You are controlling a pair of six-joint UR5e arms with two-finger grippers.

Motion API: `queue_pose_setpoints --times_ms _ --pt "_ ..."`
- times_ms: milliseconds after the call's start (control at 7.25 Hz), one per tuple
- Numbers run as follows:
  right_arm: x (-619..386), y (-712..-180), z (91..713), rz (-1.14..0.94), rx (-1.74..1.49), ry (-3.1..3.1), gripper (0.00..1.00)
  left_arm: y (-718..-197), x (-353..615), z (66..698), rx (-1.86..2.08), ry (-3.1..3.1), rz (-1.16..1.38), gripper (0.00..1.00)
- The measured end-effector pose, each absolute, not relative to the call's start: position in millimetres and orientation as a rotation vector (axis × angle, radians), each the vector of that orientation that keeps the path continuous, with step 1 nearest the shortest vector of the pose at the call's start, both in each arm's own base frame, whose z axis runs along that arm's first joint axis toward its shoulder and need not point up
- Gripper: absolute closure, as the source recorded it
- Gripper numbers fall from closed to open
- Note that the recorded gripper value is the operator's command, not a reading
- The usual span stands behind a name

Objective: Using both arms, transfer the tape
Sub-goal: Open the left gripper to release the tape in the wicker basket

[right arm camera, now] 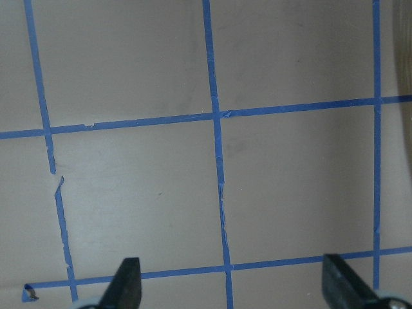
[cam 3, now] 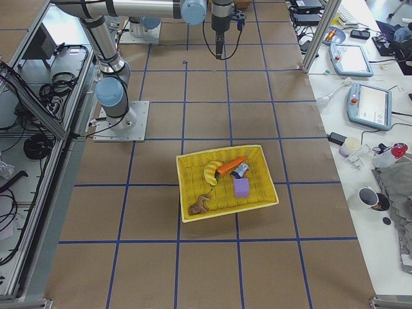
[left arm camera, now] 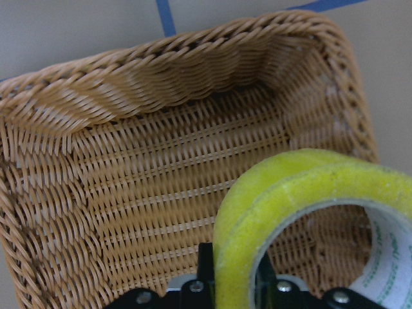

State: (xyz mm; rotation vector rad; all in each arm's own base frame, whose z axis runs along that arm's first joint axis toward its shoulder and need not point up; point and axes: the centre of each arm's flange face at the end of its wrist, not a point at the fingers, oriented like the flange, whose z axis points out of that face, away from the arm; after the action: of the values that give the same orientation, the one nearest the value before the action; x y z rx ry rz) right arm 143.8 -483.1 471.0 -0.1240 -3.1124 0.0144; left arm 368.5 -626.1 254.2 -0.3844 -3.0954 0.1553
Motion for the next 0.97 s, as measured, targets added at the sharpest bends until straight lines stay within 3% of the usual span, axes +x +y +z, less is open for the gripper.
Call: queue_pose_setpoints --times_ms 138,276,690,966 --pt "144 -483 472 0.016 -0.124 -3.113 0.00 -623 375 243 -0.386 -3.086 0.157 0.77" --pt "145 -483 471 0.015 -0.124 -3.114 0.00 -621 377 236 -0.388 -3.078 0.155 0.01" --pt "145 -483 469 0.005 -0.125 -3.112 0.00 -624 375 244 -0.415 -3.066 0.186 0.00" --pt "144 -483 468 0.004 -0.124 -3.112 0.00 -631 320 305 -0.373 -3.049 0.161 0.00"
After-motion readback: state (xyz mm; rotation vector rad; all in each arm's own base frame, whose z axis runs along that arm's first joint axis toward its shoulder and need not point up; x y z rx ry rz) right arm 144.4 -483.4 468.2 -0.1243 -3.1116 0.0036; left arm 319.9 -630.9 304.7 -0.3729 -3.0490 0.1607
